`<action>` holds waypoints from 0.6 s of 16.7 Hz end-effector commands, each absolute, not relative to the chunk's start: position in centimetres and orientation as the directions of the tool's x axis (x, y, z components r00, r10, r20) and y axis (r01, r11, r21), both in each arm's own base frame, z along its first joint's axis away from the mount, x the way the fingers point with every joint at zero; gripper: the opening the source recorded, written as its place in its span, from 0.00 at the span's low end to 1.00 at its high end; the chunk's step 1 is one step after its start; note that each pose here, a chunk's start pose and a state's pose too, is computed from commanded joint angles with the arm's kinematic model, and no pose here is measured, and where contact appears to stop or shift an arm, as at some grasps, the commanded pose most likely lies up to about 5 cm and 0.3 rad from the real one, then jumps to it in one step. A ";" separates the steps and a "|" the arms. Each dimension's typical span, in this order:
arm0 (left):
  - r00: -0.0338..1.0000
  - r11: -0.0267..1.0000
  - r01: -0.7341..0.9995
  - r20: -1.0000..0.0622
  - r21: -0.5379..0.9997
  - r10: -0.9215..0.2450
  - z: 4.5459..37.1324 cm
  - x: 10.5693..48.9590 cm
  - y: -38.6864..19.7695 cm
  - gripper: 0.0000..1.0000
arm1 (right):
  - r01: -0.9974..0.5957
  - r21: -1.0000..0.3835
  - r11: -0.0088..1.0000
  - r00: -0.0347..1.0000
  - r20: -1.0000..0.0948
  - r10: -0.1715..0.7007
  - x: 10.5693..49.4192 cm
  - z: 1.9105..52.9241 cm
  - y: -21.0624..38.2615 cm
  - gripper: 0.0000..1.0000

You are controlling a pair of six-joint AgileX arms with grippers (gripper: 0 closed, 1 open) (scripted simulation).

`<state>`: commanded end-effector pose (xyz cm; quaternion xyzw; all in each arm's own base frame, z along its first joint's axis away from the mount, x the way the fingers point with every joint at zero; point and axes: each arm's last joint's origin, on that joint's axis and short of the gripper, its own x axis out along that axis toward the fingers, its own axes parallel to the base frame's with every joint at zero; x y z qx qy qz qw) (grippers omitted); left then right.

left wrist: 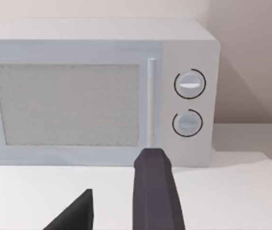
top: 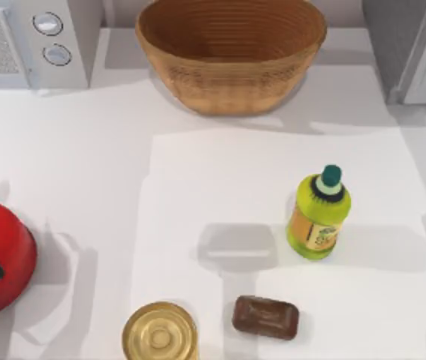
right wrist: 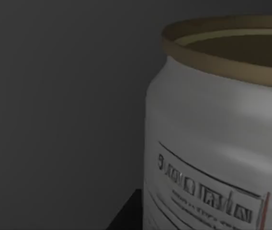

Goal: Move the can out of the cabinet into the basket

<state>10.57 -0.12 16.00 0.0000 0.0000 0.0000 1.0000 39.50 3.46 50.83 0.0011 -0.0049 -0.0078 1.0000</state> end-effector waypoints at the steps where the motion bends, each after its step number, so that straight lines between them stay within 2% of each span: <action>1: 1.000 1.000 0.000 0.000 0.000 0.000 16.0 10.6 -0.1 1.00 | 0.016 0.002 1.000 1.000 0.011 -0.016 39.0 51.1 3.5 0.00; 4: 1.000 1.000 0.000 0.000 0.000 0.000 16.0 10.6 -0.1 1.00 | 0.017 0.002 1.000 1.000 0.012 -0.017 35.6 52.9 3.8 0.00; 10: 1.000 1.000 0.000 0.000 0.000 0.000 16.0 10.6 -0.1 1.00 | 0.014 0.003 1.000 1.000 0.016 -0.014 24.5 56.4 3.8 0.00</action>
